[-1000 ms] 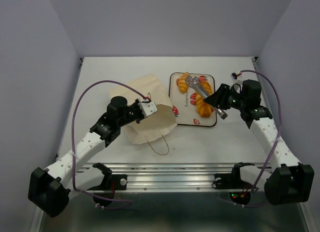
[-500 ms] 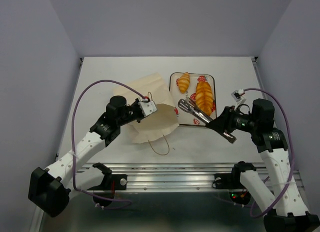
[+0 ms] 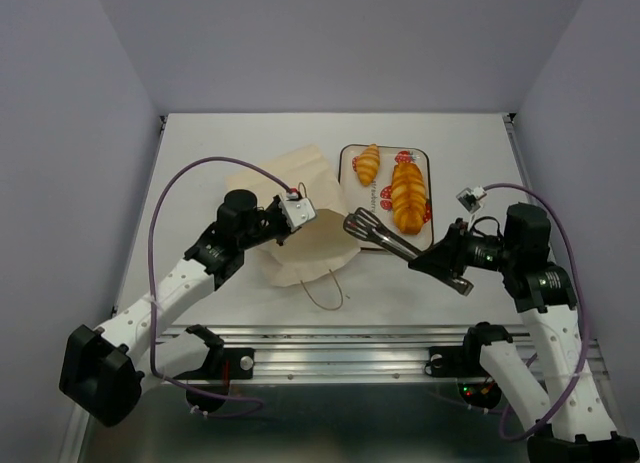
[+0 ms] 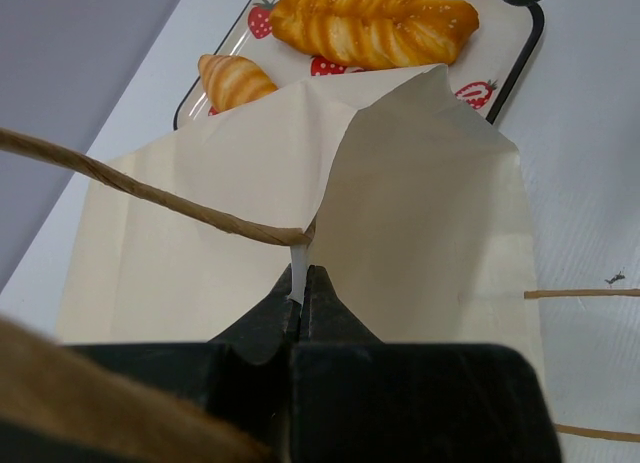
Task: Take the fake bread out of the paper bag
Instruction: Take out the fake bread from the paper bag.
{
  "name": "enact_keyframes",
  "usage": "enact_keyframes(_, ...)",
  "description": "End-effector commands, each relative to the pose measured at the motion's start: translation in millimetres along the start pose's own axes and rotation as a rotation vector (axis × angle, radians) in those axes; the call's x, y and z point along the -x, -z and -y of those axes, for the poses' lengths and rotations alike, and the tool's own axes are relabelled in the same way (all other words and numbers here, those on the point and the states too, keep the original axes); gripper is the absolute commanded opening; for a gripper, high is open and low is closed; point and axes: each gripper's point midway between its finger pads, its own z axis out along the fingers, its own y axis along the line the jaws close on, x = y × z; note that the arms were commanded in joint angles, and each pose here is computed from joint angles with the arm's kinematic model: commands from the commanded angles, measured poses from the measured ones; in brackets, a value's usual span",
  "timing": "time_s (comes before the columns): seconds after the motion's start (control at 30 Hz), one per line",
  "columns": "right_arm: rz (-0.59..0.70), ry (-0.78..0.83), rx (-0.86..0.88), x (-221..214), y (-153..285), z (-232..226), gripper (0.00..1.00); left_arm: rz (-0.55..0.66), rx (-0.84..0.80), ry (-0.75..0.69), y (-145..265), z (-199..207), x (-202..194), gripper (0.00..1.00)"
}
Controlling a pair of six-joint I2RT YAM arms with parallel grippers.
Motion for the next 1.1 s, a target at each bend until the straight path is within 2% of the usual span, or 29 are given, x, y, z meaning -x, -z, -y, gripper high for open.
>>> enact_keyframes(0.0, 0.010, 0.082, 0.077, 8.6, -5.1, -10.4, 0.51, 0.082, 0.057, -0.016, 1.5, -19.4, 31.6, 0.00)
enact_keyframes(0.4, -0.112, 0.069, 0.032, -12.0, -57.0, -2.8, 0.50, 0.069, 0.069, 0.017, -7.8, -27.0, 32.7, 0.00)
enact_keyframes(0.67, -0.084, 0.110, -0.110, -6.3, -84.5, 19.2, 0.50, 0.095, 0.064, 0.018, -3.9, -24.9, 39.6, 0.00)
enact_keyframes(0.83, -0.134, 0.161, -0.177, -18.2, -115.7, 25.0, 0.50, 0.107, 0.066, 0.014, 0.1, -24.1, 42.9, 0.00)
enact_keyframes(0.97, -0.085, 0.212, -0.309, -9.4, -142.6, 39.3, 0.50, 0.112, 0.074, 0.028, 2.2, -25.5, 45.6, 0.00)
enact_keyframes(1.07, -0.033, 0.215, -0.331, -2.1, -159.1, 37.2, 0.50, 0.120, 0.084, 0.041, 2.6, -26.6, 47.0, 0.00)
